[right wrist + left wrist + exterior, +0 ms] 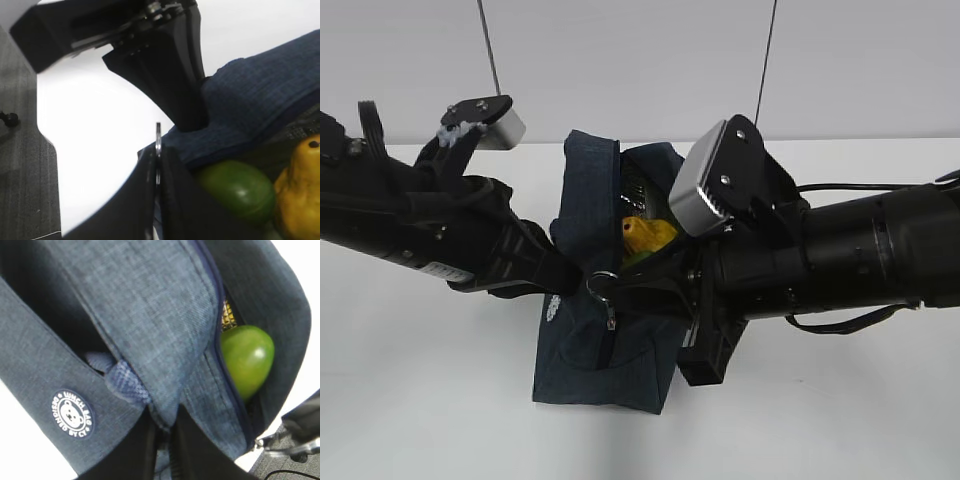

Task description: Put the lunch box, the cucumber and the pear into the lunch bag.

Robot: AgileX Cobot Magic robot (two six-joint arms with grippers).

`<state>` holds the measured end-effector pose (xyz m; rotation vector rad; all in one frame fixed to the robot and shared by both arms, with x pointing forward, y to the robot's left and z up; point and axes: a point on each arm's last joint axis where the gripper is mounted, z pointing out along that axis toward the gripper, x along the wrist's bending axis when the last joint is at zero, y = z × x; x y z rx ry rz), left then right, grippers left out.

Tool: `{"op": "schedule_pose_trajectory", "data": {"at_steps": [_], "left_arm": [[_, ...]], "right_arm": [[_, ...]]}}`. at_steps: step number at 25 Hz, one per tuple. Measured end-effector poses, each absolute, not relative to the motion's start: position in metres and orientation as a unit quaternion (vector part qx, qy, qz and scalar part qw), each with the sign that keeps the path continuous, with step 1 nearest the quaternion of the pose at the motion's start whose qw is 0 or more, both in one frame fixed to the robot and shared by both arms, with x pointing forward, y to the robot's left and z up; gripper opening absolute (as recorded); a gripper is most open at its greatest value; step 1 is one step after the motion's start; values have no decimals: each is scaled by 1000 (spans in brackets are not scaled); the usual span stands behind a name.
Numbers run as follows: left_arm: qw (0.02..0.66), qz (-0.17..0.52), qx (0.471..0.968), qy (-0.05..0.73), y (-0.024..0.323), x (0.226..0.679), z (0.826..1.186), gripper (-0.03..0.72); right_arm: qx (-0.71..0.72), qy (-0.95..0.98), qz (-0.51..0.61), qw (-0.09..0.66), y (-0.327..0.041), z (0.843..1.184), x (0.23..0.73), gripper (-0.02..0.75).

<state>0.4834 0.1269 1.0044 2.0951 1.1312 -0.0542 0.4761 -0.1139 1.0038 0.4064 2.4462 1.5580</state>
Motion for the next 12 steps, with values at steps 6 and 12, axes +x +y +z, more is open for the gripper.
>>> {"op": "schedule_pose_trajectory", "data": {"at_steps": [6,12], "left_arm": [[370,-20,818,440,127,483,1004,3],[371,-20,817,440,127,484,1005,3]], "right_arm": [[146,831,523,123,-116,1007,478,0],[142,826,519,167,-121,1023,478,0]]}}
